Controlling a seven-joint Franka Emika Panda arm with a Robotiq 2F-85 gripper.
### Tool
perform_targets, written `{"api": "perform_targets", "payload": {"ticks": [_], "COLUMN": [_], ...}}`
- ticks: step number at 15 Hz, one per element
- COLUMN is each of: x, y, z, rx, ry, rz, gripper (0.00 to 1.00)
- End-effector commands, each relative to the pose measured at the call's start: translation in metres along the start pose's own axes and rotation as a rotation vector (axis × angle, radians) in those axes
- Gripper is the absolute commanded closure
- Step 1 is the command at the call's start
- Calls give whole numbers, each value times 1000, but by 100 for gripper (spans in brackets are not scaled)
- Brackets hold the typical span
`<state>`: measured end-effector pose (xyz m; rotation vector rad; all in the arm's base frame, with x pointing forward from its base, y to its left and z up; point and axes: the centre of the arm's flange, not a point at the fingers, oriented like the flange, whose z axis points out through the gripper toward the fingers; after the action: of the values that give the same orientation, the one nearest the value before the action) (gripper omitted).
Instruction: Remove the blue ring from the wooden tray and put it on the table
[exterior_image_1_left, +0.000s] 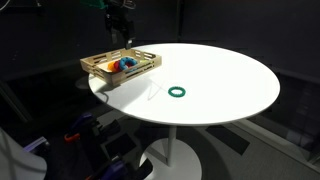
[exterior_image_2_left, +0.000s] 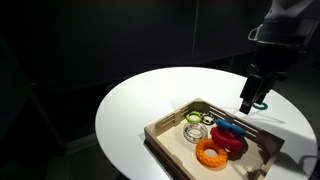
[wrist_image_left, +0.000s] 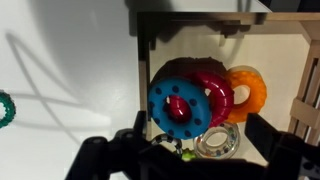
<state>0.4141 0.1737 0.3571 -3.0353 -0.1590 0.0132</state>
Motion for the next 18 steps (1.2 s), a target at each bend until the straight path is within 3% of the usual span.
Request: {"api": "perform_targets", "payload": {"ticks": [1, 18], "x": [1, 25], "y": [0, -20], "z": [1, 57], "rx": [2, 25], "ry": [5, 66], "rz": [-4, -95], "gripper": [0, 3]}}
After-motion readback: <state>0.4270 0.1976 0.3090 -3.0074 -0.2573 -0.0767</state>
